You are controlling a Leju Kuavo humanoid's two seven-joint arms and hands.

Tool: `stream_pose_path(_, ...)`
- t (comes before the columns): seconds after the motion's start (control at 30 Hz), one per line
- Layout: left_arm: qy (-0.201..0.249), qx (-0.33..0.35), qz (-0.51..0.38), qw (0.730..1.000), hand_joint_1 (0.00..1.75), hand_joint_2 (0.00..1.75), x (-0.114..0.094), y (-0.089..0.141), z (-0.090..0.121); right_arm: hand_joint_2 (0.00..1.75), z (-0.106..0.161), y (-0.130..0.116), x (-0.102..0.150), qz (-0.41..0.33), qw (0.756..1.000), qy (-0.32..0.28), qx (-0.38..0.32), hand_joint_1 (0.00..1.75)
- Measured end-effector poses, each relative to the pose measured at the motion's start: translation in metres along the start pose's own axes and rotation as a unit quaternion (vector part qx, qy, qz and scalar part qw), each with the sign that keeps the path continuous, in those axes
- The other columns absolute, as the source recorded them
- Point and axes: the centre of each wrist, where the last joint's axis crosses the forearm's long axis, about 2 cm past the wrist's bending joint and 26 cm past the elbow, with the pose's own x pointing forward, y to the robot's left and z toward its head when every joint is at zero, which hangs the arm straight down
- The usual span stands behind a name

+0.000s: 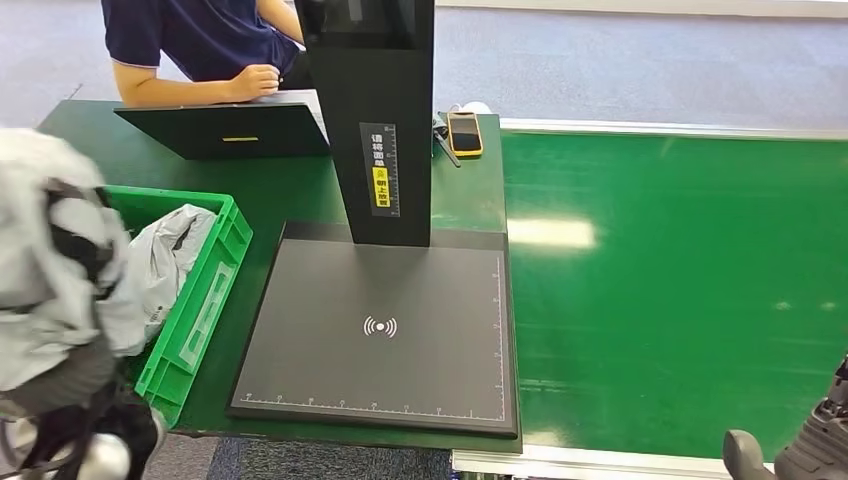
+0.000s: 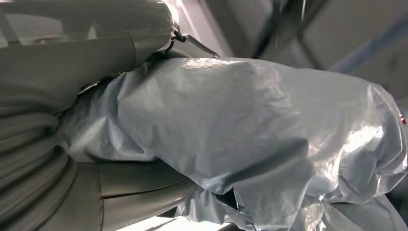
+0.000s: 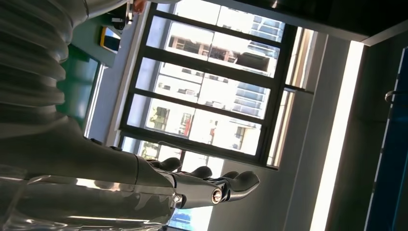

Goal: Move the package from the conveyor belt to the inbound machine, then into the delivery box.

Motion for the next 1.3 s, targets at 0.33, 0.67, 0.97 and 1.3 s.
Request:
stream_pose_path(0.33, 0.003, -0.007, -0.023, 1.000, 1.75, 1.75, -0.024, 0.037, -0.056, 1.75, -0.001, 0.008, -0.001, -0.007, 1.000, 0.000, -0.005, 0.00)
stream_pose_path(0.67, 0.107, -0.061, -0.162, 0.979, 1.75, 1.75, -0.126, 0.036, -0.149, 1.75, -0.005, 0.014, -0.007, -0.020, 1.000, -0.007, -0.002, 0.00)
stream_pose_path(0.97, 0.172, -0.101, -0.243, 0.949, 1.75, 1.75, -0.183, 0.037, -0.193, 1.75, -0.009, 0.020, -0.014, -0.023, 1.000, -0.008, 0.000, 0.00)
stream_pose_path(1.3, 0.221, -0.114, -0.241, 0.938, 1.75, 1.75, -0.213, 0.085, -0.152, 1.75, -0.009, 0.021, -0.021, -0.024, 1.000, -0.004, 0.001, 0.00)
